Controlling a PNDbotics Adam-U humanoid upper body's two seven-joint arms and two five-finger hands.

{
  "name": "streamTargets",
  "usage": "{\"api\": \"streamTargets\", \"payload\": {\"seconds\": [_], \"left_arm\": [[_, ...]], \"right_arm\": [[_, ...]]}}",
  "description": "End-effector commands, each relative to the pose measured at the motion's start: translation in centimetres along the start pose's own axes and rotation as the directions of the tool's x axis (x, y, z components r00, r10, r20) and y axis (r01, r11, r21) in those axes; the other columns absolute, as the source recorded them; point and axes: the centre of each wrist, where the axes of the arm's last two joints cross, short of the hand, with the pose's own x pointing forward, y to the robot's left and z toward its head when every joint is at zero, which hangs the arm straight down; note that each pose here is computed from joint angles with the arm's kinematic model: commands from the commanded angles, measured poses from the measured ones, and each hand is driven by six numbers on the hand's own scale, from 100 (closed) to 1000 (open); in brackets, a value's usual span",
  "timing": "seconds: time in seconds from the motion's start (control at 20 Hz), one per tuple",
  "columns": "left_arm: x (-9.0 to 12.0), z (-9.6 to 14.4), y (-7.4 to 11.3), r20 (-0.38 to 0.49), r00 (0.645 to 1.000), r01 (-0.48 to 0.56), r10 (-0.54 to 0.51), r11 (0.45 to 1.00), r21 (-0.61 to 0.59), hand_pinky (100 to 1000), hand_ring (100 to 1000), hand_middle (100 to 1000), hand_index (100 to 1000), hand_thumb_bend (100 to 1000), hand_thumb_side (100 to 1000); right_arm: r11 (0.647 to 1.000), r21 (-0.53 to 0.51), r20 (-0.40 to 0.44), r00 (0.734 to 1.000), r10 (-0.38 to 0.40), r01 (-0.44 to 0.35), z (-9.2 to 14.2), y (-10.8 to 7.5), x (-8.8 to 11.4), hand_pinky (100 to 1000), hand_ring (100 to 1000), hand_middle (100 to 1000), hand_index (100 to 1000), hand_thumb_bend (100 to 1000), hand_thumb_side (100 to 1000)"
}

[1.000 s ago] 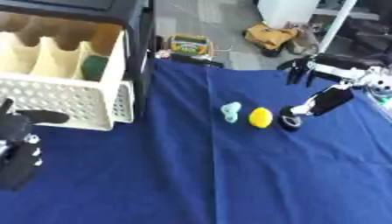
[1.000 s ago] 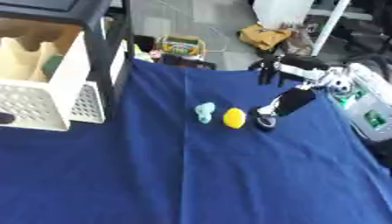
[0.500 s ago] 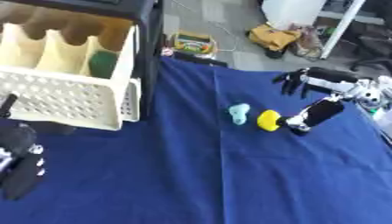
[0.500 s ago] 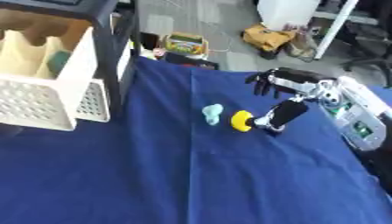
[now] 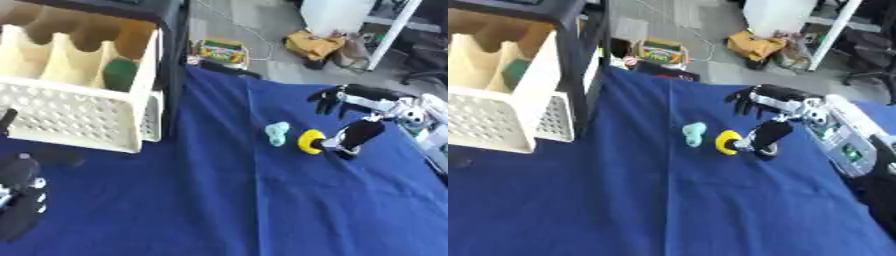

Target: Pick up objects from table and place into drawer.

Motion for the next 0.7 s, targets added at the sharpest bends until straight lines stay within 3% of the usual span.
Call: {"api": "streamTargets", "payload": {"seconds": [0.05, 0.7], "left_arm": [[0.64, -0.23, 0.11, 0.023, 1.0, 0.015, -0.015, 1.0, -0.001, 100, 100, 100, 785, 100, 1000], [0.6, -0.33, -0.23, 0.025, 1.0, 0.014, -0.014, 1.0, -0.004, 100, 100, 100, 783, 100, 1000]], "right_arm": [[0.999, -0.047, -0.032, 0.999, 0.023, -0.025, 0.6, -1.49, -0.61, 632, 766, 714, 947, 482, 407], [0.999, -0.034, -0.057, 0.998, 0.025, -0.027, 0.3, -0.85, -1.28, 633, 774, 727, 947, 475, 399]]}}
